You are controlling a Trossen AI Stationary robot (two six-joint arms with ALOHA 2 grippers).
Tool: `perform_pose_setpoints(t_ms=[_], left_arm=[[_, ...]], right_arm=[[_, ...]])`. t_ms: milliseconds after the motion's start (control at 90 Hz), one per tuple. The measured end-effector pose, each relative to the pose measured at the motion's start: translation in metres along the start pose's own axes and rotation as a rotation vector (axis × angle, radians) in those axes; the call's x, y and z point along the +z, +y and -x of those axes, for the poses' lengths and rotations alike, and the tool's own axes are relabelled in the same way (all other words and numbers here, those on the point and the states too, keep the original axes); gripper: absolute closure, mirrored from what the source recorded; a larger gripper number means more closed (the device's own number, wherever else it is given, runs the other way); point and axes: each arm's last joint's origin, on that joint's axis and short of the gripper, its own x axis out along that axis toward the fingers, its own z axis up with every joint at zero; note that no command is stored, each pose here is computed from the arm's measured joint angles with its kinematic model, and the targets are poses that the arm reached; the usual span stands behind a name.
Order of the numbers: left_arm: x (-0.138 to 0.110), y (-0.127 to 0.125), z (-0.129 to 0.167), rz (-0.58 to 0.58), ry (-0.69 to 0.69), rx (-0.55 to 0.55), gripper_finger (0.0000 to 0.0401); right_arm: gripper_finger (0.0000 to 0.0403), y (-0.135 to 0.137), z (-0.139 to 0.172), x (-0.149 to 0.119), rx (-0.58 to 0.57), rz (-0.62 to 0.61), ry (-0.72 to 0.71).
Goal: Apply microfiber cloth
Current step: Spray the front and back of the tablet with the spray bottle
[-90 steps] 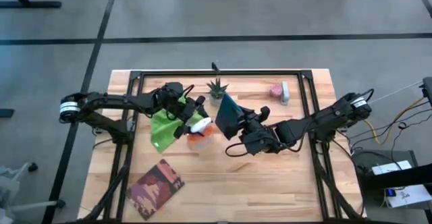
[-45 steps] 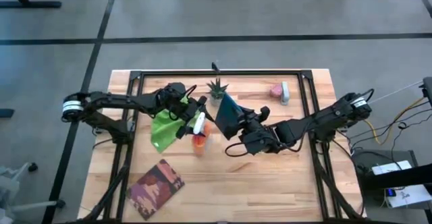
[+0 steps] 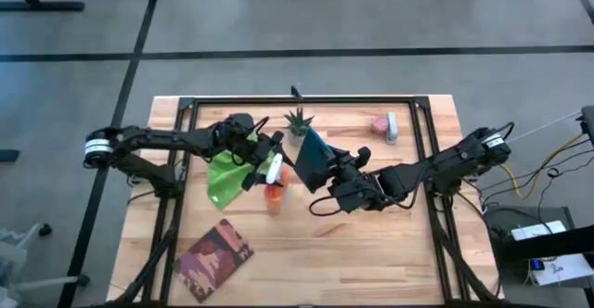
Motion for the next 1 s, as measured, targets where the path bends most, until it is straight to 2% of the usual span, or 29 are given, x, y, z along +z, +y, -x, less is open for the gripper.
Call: perform_pose_setpoints(t_ms=[322, 644, 856, 1000], left_arm=[[0.0, -0.005, 0.002, 0.055, 0.025, -0.008, 0.0053], [0.002, -0.017, -0.002, 0.063, 0.042, -0.053, 0.0051], [0.01, -0.021, 0.009, 0.053, 0.063, 0.071, 0.0051], [0.013, -0.024, 0.012, 0.065, 0.063, 0.09, 0.0051]], right_arm=[[0.039, 0.001, -0.014, 0.008, 0.024, 0.095, -0.014], [0.039, -0.001, -0.031, 0.012, 0.029, 0.169, -0.017], [0.039, -0.001, -0.039, 0.015, 0.045, 0.186, -0.02], [0.039, 0.0, -0.044, 0.013, 0.055, 0.183, -0.012]])
